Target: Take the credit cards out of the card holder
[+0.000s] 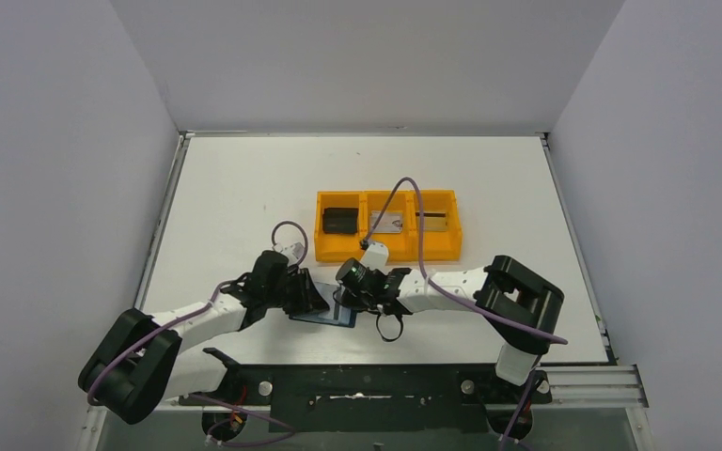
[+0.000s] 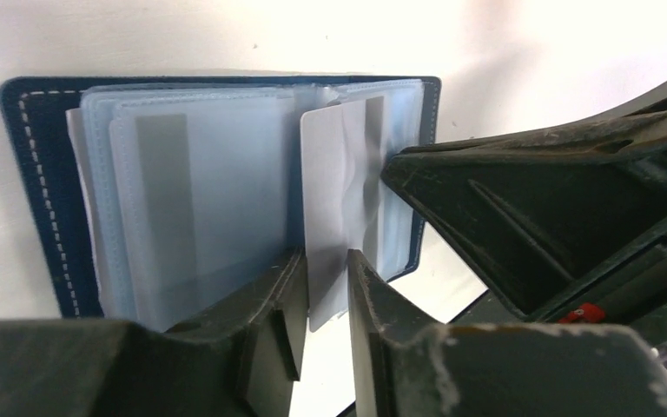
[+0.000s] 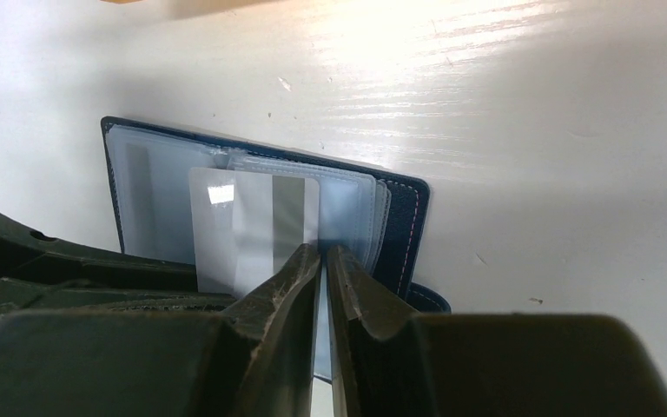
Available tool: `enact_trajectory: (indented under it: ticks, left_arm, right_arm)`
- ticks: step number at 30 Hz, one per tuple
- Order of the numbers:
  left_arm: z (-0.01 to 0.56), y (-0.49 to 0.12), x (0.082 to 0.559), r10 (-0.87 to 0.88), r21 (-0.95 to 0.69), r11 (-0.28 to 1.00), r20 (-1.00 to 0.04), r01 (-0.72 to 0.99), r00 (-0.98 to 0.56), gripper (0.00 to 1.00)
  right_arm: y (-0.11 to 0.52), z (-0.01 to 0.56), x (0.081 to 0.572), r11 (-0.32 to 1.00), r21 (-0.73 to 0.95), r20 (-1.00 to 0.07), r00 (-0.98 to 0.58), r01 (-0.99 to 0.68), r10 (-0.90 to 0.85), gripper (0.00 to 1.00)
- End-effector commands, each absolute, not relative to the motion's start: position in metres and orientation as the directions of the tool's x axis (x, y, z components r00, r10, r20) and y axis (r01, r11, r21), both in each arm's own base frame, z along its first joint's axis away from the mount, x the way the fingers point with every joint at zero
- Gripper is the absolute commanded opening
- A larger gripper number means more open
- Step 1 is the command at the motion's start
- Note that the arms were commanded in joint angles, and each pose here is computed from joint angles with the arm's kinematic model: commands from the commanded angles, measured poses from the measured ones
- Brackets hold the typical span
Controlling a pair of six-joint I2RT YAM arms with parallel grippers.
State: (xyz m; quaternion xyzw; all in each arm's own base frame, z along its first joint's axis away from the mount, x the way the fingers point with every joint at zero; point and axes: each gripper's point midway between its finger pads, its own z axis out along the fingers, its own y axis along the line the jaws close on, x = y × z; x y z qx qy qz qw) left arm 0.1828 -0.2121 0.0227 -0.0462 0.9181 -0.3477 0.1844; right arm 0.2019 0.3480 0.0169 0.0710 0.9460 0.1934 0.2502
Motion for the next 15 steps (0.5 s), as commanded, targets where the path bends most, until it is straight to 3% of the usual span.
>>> enact_trajectory:
  ticks: [1,11,15]
  left_arm:
    - [0.027,-0.213,0.192,-0.243,-0.664,0.746,-0.339,0.048,-0.909,0.18]
    - [0.051,-0.199,0.205,-0.274,-0.614,0.788,-0.409,0.041,-0.87,0.01]
    - [0.055,-0.194,0.205,-0.29,-0.614,0.788,-0.425,0.038,-0.857,0.0]
  right_arm:
    - [0.293,-0.039,0.169,0.978,0.197,-0.358,-0.924,0.064,0.132,0.12]
    - [0.279,-0.036,0.173,0.978,0.176,-0.364,-0.916,0.114,0.172,0.12]
    - [0.274,-0.024,0.184,0.973,0.191,-0.399,-0.895,0.132,0.2,0.12]
